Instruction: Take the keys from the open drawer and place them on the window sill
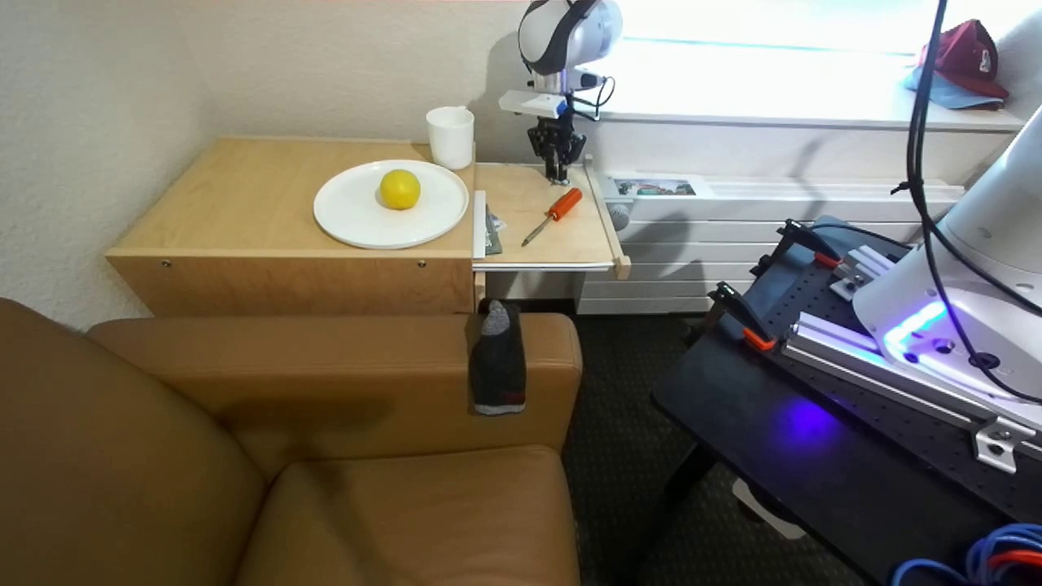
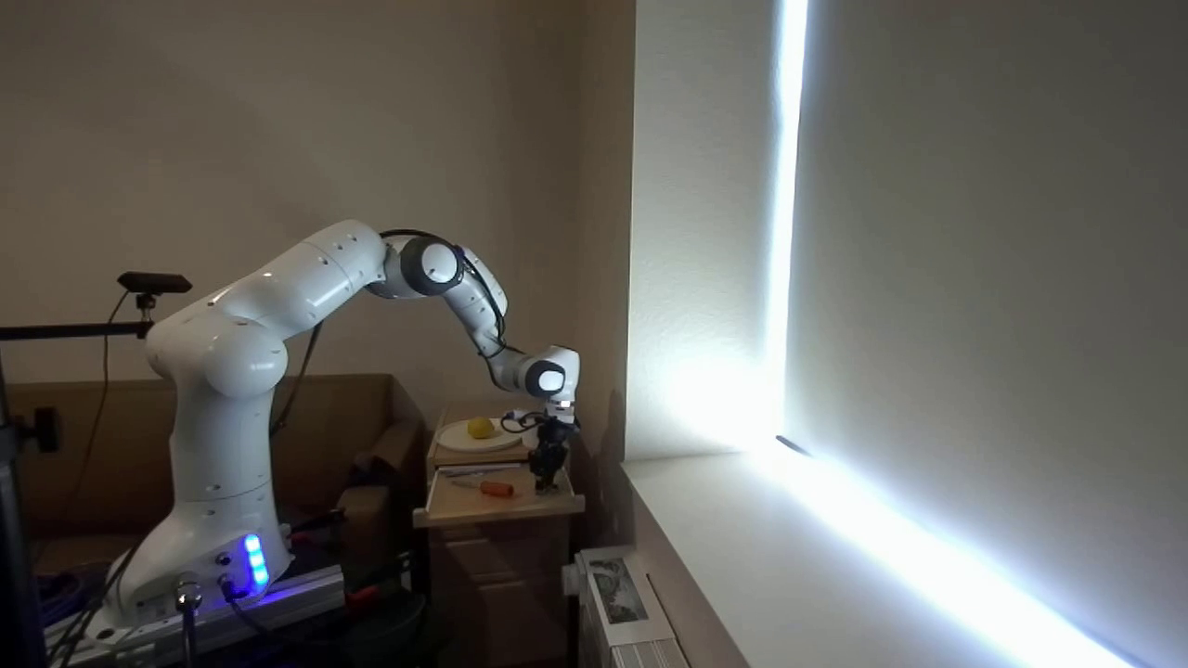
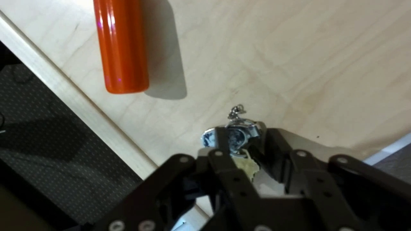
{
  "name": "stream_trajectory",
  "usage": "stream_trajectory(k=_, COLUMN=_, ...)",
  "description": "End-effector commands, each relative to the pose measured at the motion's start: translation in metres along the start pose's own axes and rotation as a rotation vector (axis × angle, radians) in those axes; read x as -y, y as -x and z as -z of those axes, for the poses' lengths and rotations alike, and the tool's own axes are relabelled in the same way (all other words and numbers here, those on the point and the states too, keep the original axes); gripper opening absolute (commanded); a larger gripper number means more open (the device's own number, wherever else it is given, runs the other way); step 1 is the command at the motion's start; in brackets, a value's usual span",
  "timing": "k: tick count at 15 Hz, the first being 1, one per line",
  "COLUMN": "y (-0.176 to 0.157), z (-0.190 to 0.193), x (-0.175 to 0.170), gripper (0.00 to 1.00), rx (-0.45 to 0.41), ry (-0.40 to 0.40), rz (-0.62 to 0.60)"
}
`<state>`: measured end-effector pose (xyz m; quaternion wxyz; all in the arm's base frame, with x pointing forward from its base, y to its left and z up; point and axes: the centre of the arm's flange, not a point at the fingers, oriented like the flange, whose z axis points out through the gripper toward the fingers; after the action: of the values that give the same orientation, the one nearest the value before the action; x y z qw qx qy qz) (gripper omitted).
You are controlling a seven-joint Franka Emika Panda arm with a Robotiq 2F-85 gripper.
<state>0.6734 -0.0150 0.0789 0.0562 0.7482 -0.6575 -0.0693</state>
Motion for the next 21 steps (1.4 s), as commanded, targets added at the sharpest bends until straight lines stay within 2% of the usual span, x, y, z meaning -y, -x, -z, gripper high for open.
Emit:
stream_trajectory(k=1, y=-0.017, z=-0.013, x=-0.004, gripper=0.03, rx=0.016, ry=0.034, rz=-0.030)
stream_trajectory(k=3, y=-0.021, z=-0.009, x=-0.008, gripper=0.00, rx=0.029, ry=0.053, rz=-0.026)
stream_trajectory(k=5, y=-0.022, z=0.005, x=-0.017, gripper=0.03, rx=0.049, ry=0.061, rz=0.002)
stream_trajectory(k=9, y=-0.029, z=0.035, x=-0.036, gripper=0.02, rx=0.071, ry=0.037, rz=0.066)
stream_trajectory(k=14, y=-0.064, z=0.091, x=-0.078, gripper=0.02, rx=0.098, ry=0.004, rz=0.112)
stream_trajectory(k=17, y=-0.114, z=0.121, x=-0.112, gripper=0.02, rx=0.140, ry=-0.030, rz=0.072)
stream_trajectory(k=21, y=-0.214, z=0.154, x=-0.154, gripper=0.02, rx=0.194, ry=-0.130, rz=-0.157)
